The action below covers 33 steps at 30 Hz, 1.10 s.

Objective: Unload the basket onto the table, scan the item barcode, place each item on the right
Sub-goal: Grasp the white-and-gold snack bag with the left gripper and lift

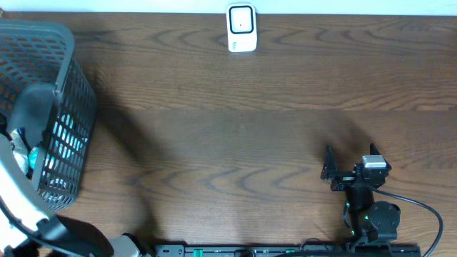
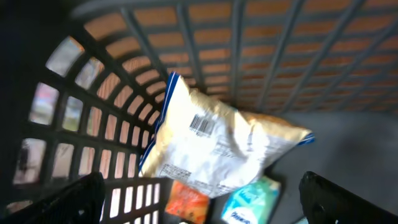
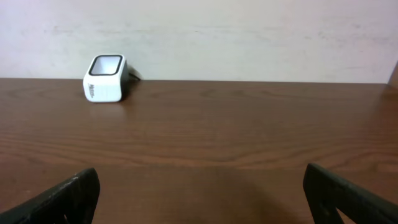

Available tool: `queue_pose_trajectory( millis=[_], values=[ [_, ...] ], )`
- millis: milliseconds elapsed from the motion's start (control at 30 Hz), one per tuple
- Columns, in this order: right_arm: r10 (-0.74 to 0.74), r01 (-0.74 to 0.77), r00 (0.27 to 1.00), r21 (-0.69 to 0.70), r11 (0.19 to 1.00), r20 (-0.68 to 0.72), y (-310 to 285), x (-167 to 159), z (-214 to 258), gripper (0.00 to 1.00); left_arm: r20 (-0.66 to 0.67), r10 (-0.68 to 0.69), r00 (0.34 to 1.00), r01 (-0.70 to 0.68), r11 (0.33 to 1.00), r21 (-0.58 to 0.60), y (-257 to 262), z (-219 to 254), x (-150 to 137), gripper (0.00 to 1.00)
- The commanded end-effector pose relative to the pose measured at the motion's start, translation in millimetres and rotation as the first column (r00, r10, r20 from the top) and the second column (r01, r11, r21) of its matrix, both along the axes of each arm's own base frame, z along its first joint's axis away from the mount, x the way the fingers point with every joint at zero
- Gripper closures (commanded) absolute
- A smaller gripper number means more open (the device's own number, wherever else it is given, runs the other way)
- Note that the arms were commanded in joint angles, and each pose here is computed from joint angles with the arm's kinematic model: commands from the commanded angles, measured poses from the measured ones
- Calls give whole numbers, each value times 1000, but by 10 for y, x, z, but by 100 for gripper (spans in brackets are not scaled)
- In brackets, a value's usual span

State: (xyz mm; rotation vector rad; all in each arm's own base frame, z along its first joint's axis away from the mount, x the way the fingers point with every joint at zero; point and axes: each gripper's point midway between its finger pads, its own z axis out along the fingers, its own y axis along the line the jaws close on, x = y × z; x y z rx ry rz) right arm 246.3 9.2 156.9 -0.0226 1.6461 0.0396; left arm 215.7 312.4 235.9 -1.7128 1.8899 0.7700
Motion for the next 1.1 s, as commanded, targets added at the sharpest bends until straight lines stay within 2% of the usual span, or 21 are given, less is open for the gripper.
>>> queue_pose_trajectory(
  millis=[0, 300, 500, 700, 767, 867, 900, 967, 1033, 1067],
  values=[
    [-5, 5, 1000, 10, 1000, -2, -9, -3, -8, 1, -70, 36, 997, -40, 997, -64, 88, -284, -90, 2],
    [-5, 5, 1000, 10, 1000, -1, -8, -2, -7, 1, -187, 83, 979, -116, 978, -173, 240, -792, -267, 2],
    [-5, 5, 1000, 10, 1000, -1, -8, -2, -7, 1, -187, 88, 978, -140, 948, -285, 300, -1199, -284, 2],
    [-5, 5, 1000, 10, 1000, -1, -8, -2, -7, 1, -201, 94, 975, -156, 934, -320, 383, -1478, -270, 2],
    [-5, 5, 1000, 10, 1000, -2, -9, -2, -8, 1, -172, 61, 983, -120, 927, -356, 368, -1570, -181, 2],
    [-5, 5, 1000, 10, 1000, -2, -9, -2, -8, 1, -78, -92, 993, 47, 891, -452, 286, -1730, 86, 0],
    [-5, 5, 1000, 10, 1000, -2, -8, -2, -8, 1, -46, -139, 989, 101, 874, -475, 254, -1763, 164, 6],
    [-5, 5, 1000, 10, 1000, -2, -9, -2, -8, 1, -3, -181, 983, 156, 856, -493, 219, -1782, 253, 31],
    [-5, 5, 1000, 10, 1000, -2, -9, -2, -8, 1, 14, -188, 982, 170, 850, -498, 206, -1783, 285, 67],
    [-5, 5, 1000, 10, 1000, -2, -9, -2, -8, 1, 14, -188, 982, 170, 850, -499, 204, -1783, 283, 81]
  ],
)
